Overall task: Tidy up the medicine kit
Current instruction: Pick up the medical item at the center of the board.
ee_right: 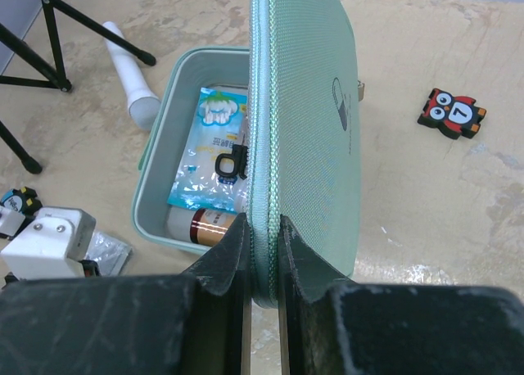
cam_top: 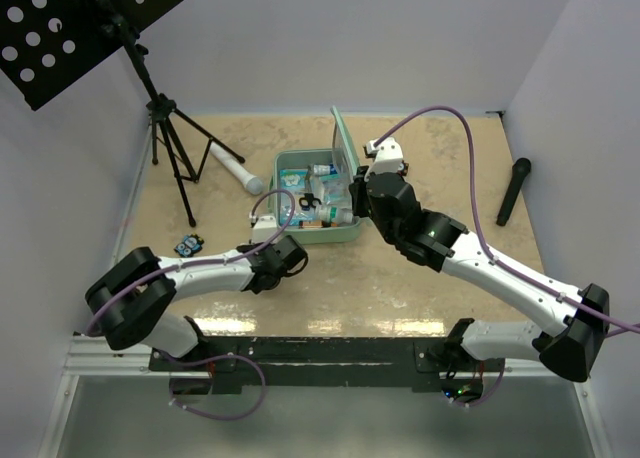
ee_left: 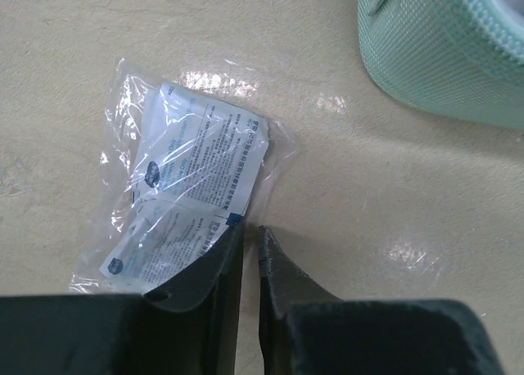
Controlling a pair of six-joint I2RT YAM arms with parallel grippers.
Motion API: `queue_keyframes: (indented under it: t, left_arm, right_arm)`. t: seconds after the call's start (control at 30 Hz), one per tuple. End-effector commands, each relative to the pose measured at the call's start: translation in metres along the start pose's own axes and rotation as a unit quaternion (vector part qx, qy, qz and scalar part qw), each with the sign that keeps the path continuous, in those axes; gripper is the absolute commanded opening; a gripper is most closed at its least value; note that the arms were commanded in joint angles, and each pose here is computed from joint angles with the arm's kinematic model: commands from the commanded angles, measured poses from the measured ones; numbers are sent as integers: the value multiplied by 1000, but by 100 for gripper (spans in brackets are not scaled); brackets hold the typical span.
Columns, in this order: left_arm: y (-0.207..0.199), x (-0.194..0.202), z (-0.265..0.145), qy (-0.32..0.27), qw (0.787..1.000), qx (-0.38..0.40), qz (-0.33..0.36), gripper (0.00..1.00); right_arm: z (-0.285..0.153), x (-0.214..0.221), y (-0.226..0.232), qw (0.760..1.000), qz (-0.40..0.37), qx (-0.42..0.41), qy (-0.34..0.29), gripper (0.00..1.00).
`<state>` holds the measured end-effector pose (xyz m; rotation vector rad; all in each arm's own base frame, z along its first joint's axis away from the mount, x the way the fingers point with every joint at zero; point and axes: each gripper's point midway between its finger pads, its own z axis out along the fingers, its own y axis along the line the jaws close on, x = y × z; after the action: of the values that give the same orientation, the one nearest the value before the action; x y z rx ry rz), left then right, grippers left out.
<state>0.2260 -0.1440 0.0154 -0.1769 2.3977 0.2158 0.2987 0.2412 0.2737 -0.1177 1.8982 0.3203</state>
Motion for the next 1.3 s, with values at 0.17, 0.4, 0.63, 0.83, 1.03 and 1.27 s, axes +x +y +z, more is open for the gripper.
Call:
queue_keyframes:
  t: [0.17,0.4,0.63,0.83,1.03,1.27]
  left_arm:
    - [20,27,5,44,998,-40,25,0]
    - [15,16,-6,24,1000,-2,-9,0]
    - [8,-21,-39,-31,993,83,-84,0]
    - [-3,-36,-57,-41,985,132,-100,0]
    - [23,-15,-38,-5,999,24,-34,41]
    - [21,-11,-26,-1,1000,-2,-4,59]
  right_arm:
    - [-6,21,-14,999,-24,16,33,0]
    - [-6,20,-13,999,-22,13,32,0]
    - [-5,21,-12,999,-21,12,33,0]
    - [-4,21,-10,999,-20,11,34,0]
    - [-5,22,-11,999,-20,11,36,0]
    - [-6,23,-10,999,-19,8,36,0]
